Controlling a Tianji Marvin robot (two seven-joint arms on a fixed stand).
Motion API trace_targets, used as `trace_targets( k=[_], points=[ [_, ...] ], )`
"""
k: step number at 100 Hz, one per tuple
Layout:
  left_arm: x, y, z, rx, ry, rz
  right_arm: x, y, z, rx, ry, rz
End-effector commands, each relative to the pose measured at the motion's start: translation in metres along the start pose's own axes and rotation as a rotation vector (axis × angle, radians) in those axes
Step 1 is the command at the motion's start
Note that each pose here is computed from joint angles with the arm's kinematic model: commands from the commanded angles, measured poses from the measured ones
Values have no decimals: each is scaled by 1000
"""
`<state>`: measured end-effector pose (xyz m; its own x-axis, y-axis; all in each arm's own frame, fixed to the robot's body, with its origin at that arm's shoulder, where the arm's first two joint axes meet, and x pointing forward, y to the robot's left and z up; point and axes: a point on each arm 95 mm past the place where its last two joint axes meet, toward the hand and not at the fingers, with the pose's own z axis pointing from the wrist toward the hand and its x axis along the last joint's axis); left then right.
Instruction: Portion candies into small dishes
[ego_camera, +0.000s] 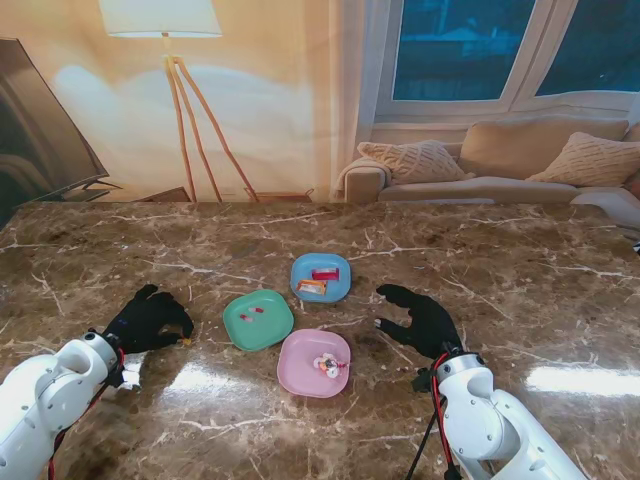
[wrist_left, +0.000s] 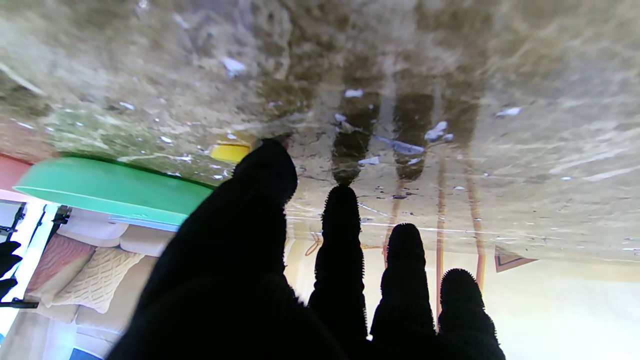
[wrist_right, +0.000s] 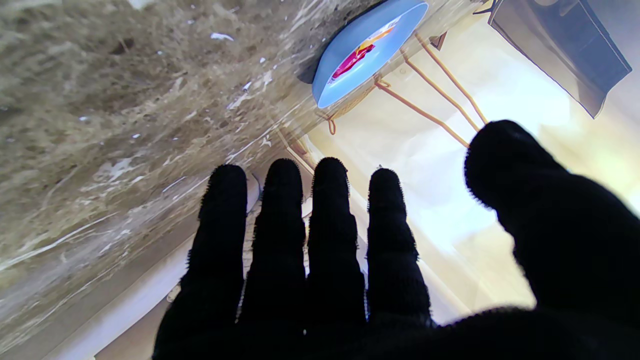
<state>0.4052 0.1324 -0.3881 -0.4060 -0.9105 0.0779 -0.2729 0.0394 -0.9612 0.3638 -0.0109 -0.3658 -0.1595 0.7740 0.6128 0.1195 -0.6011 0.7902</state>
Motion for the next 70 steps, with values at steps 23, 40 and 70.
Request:
trace_targets(
  k=[23,40,70],
  points=[
    [10,10,-6,-1,-4,-17,-3,-5,-3,22,-11,5],
    [13,4,-5,23,-3,-17,-3,-5,-3,21,-10,6],
    [19,-7,-3,61,7,-16,-3,-5,-3,22,-10,7]
  ],
)
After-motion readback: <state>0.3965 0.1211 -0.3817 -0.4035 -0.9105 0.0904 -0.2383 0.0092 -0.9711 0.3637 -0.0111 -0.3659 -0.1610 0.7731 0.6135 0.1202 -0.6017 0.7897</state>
